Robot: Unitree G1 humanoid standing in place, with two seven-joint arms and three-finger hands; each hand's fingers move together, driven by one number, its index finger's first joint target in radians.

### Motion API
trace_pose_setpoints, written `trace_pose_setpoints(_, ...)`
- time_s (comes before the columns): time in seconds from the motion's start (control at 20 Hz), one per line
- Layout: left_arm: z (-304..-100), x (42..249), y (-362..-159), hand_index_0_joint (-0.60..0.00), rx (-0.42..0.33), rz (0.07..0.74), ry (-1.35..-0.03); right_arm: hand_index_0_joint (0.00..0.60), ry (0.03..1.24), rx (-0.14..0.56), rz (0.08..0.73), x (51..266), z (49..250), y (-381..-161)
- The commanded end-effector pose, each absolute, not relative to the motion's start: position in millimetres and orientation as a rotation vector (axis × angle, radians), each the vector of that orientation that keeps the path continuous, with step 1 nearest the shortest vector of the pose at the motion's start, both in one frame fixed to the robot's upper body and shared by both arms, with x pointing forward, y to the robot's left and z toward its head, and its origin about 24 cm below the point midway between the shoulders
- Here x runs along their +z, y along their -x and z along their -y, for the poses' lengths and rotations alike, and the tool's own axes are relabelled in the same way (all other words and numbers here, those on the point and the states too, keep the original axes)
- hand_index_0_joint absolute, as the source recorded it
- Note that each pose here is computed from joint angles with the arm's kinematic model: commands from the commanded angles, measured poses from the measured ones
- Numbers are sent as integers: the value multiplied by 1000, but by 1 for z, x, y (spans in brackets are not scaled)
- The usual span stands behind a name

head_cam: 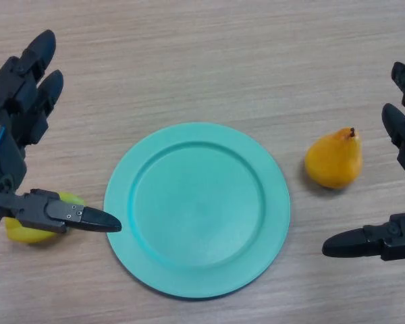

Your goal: Pick up the yellow pear and place it on the plate

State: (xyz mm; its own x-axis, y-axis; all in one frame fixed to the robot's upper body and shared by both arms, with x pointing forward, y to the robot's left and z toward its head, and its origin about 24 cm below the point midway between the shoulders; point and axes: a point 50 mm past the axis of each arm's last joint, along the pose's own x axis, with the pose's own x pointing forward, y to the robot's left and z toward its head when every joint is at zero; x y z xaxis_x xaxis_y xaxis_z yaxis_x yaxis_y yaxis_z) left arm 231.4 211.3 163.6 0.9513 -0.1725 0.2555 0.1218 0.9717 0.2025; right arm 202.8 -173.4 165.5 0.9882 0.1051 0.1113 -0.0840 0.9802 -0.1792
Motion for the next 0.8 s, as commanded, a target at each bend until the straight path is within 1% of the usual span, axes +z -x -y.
trace_pose_setpoints(0.05,-220,198,-219,0,-100,495,-251,0,215,62,311,192,178,-195)
trace_pose_setpoints(0.35,-217,193,-222,0,-146,439,-259,0,225,57,318,192,180,-197)
trace_pose_setpoints(0.5,-216,195,-222,0,-152,431,-258,0,226,54,310,191,180,-200)
trace_pose_setpoints(0.6,-217,196,-223,0,-149,440,-262,0,221,59,303,190,182,-204)
trace_pose_setpoints(0.7,-216,196,-224,0,-143,453,-258,0,236,63,307,188,184,-213)
trace_pose_setpoints(0.8,-214,194,-224,0,-151,443,-249,0,249,56,320,186,188,-224)
